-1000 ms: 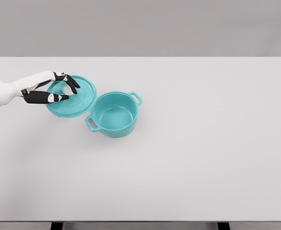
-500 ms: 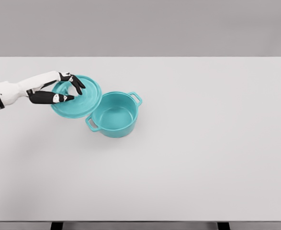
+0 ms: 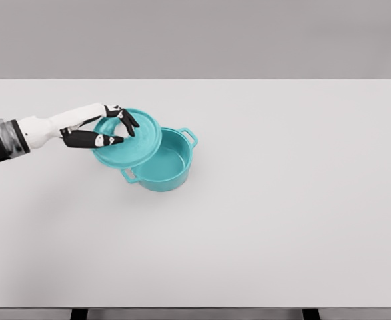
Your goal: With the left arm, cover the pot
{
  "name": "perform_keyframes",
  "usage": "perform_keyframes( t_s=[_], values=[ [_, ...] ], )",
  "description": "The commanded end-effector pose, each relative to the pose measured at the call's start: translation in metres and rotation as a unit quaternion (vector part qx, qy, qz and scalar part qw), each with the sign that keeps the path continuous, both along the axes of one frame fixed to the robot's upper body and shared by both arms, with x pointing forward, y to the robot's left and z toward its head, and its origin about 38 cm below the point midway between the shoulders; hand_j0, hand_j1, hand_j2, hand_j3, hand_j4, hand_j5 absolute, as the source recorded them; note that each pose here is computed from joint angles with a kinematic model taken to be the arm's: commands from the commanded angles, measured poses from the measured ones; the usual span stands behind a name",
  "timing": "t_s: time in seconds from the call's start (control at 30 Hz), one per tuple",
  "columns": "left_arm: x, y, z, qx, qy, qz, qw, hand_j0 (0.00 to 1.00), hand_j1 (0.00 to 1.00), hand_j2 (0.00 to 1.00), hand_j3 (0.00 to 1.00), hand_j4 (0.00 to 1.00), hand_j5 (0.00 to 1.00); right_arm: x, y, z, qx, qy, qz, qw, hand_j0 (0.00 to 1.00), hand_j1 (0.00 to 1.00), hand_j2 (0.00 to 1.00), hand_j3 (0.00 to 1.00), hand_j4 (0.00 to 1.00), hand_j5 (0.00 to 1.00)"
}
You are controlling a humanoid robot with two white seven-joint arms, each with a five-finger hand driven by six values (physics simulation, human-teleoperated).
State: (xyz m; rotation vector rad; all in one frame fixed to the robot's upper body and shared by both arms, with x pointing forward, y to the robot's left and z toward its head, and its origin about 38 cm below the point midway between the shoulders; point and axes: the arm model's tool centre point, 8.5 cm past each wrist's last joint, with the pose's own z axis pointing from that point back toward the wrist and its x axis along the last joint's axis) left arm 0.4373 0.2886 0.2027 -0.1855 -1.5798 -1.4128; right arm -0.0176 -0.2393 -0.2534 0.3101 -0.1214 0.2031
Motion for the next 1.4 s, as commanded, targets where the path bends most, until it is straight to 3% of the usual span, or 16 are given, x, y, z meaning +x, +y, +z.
perform_keyframes(
  t_s=[0.0, 0.3, 0.83, 1.37],
  values=[
    [0.001, -0.002, -0.001, -0.005, 0.002, 0.001, 1.0000, 0.48, 0.48, 0.48, 0.48, 0.48, 0.48, 0.000, 0.000, 0.000, 0.000, 0.000, 0.000, 1.0000, 1.00, 1.00, 1.00, 1.00, 1.00, 1.00],
    [0.006, -0.023, -0.014, -0.019, 0.010, -0.007, 0.9997, 0.47, 0.47, 0.47, 0.47, 0.47, 0.47, 0.000, 0.000, 0.000, 0.000, 0.000, 0.000, 1.0000, 1.00, 1.00, 1.00, 1.00, 1.00, 1.00],
    [0.005, -0.040, -0.021, -0.032, 0.016, -0.019, 0.9992, 0.48, 0.48, 0.48, 0.48, 0.48, 0.48, 0.000, 0.000, 0.000, 0.000, 0.000, 0.001, 1.0000, 1.00, 1.00, 1.00, 1.00, 1.00, 1.00],
    [0.002, -0.047, -0.030, -0.020, 0.024, -0.030, 0.9991, 0.48, 0.48, 0.48, 0.48, 0.48, 0.48, 0.000, 0.000, 0.000, 0.000, 0.000, 0.000, 1.0000, 1.00, 1.00, 1.00, 1.00, 1.00, 1.00]
  ],
)
